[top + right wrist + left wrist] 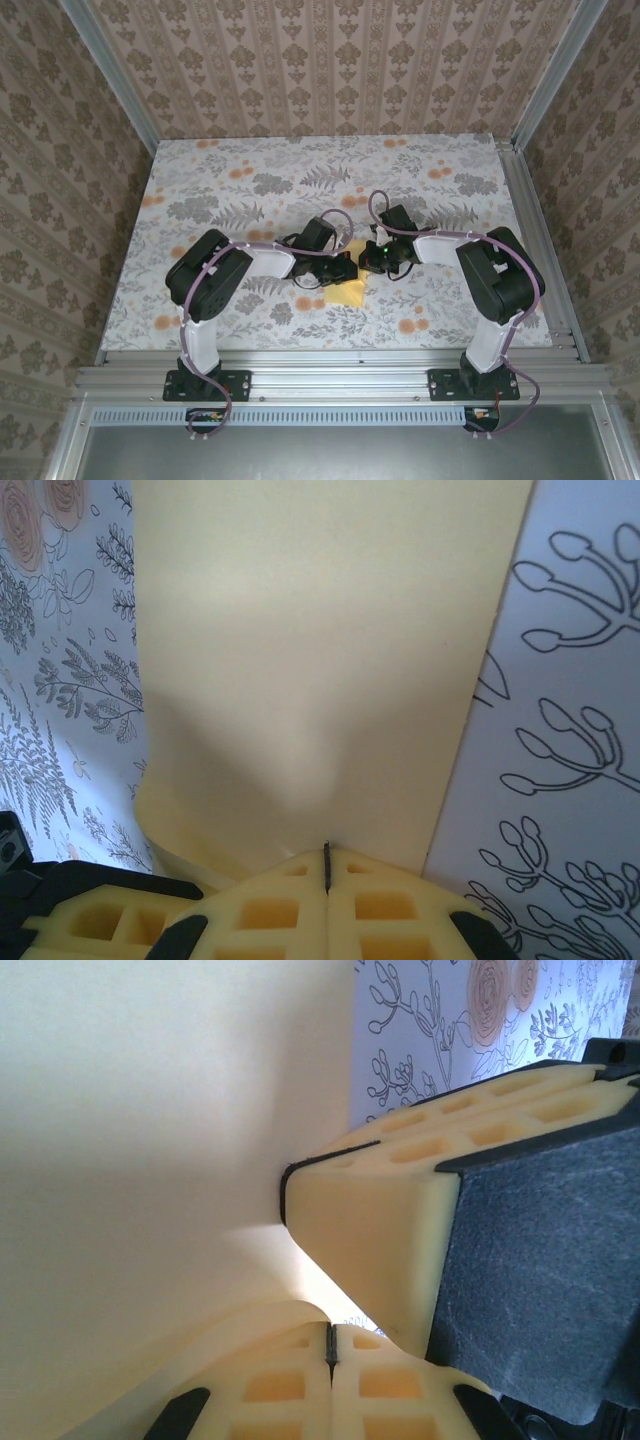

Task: Fold a paper plane with a square sheet of paper (pick it up from the middle)
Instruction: Fold the triangle a second time at the center of the table.

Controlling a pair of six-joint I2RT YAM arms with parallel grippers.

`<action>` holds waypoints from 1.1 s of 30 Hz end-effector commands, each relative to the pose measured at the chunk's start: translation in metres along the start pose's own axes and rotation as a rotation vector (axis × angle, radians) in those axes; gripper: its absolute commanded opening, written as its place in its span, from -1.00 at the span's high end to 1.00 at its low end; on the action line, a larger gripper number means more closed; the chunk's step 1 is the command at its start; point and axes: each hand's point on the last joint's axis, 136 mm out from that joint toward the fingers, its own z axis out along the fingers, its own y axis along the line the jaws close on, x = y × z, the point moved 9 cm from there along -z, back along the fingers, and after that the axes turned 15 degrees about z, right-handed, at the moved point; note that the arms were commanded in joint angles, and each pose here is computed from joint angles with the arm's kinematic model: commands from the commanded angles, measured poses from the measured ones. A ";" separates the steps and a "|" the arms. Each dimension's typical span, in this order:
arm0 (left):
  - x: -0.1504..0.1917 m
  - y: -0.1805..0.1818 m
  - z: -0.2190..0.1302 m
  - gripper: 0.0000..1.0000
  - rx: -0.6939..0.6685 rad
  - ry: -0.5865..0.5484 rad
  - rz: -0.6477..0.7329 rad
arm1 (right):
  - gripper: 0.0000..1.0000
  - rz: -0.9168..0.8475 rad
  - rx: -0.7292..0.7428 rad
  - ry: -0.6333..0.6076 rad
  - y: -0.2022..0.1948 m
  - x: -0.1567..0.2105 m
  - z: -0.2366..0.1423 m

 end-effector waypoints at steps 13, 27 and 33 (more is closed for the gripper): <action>-0.010 0.001 0.013 0.93 -0.029 -0.051 0.041 | 0.95 0.036 -0.002 0.061 -0.008 0.015 0.007; -0.001 0.011 0.020 0.83 -0.030 -0.029 0.046 | 0.83 0.012 -0.020 0.021 0.003 0.012 -0.007; 0.000 0.008 0.018 0.70 -0.011 -0.037 0.066 | 0.77 -0.009 -0.038 -0.007 0.005 0.009 -0.020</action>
